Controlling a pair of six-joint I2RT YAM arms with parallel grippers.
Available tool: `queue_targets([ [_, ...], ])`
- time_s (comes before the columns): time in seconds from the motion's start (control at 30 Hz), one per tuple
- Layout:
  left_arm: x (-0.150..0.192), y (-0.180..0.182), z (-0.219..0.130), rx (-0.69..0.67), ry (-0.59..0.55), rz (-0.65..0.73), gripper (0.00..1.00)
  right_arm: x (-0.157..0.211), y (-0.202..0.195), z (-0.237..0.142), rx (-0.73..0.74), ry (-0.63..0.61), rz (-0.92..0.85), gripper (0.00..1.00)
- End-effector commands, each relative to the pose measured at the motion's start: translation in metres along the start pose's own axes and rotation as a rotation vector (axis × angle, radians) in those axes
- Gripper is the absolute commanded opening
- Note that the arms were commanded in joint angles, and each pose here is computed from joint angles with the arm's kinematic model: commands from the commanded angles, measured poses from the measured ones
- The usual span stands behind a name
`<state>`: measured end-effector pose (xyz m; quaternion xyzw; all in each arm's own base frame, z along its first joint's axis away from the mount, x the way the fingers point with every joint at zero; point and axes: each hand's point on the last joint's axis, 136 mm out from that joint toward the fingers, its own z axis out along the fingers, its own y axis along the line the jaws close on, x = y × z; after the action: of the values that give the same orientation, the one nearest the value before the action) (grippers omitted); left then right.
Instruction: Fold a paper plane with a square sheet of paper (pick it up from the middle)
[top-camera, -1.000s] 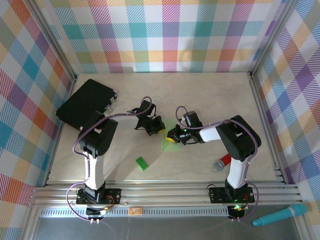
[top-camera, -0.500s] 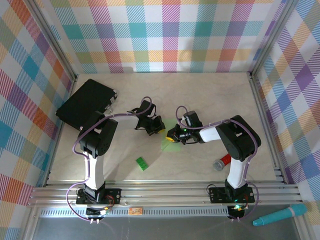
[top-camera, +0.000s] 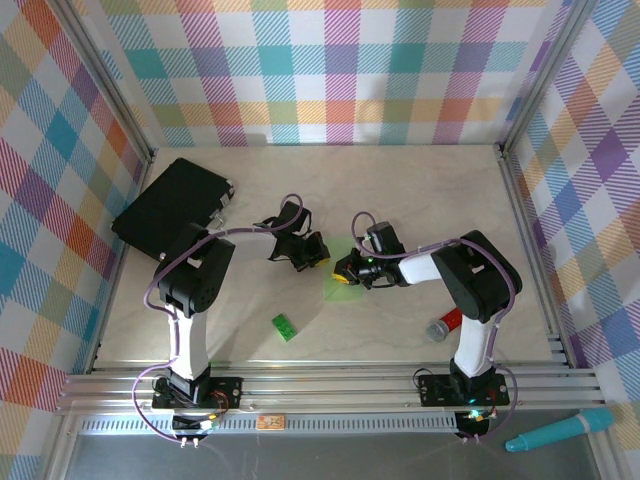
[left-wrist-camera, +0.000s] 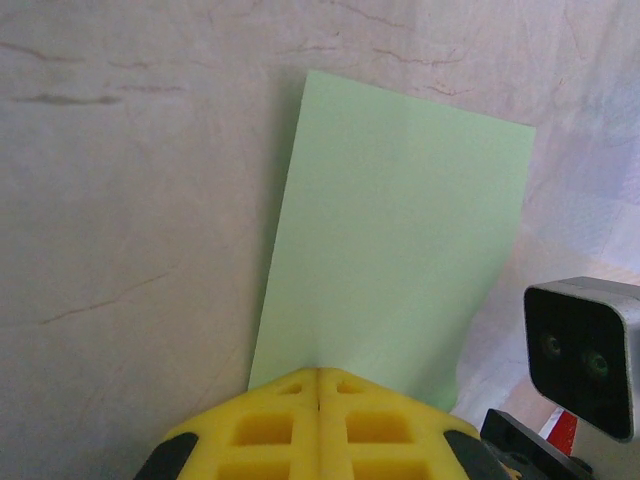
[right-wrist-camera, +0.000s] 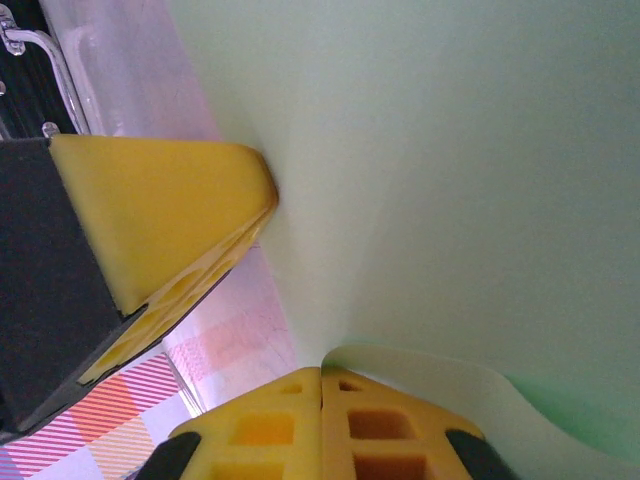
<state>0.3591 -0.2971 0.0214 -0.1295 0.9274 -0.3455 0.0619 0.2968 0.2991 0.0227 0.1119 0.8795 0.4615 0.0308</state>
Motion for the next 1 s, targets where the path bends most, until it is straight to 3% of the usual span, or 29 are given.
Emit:
queue_targets([
  [0.0, 0.014, 0.034, 0.002, -0.117, 0.018, -0.052, 0.05, 0.002, -0.013, 0.004, 0.036, 0.003, 0.021, 0.07],
  [0.67, 0.009, 0.022, -0.002, -0.096, 0.008, -0.040, 0.05, 0.009, -0.039, 0.007, 0.142, 0.035, 0.054, 0.08],
  [0.77, 0.004, 0.014, -0.010, -0.084, -0.012, -0.031, 0.07, 0.009, -0.040, 0.005, 0.157, 0.037, 0.055, 0.12],
  [0.97, -0.020, -0.009, -0.047, -0.058, -0.135, -0.013, 0.21, 0.012, -0.043, 0.002, 0.189, 0.048, 0.059, 0.28],
])
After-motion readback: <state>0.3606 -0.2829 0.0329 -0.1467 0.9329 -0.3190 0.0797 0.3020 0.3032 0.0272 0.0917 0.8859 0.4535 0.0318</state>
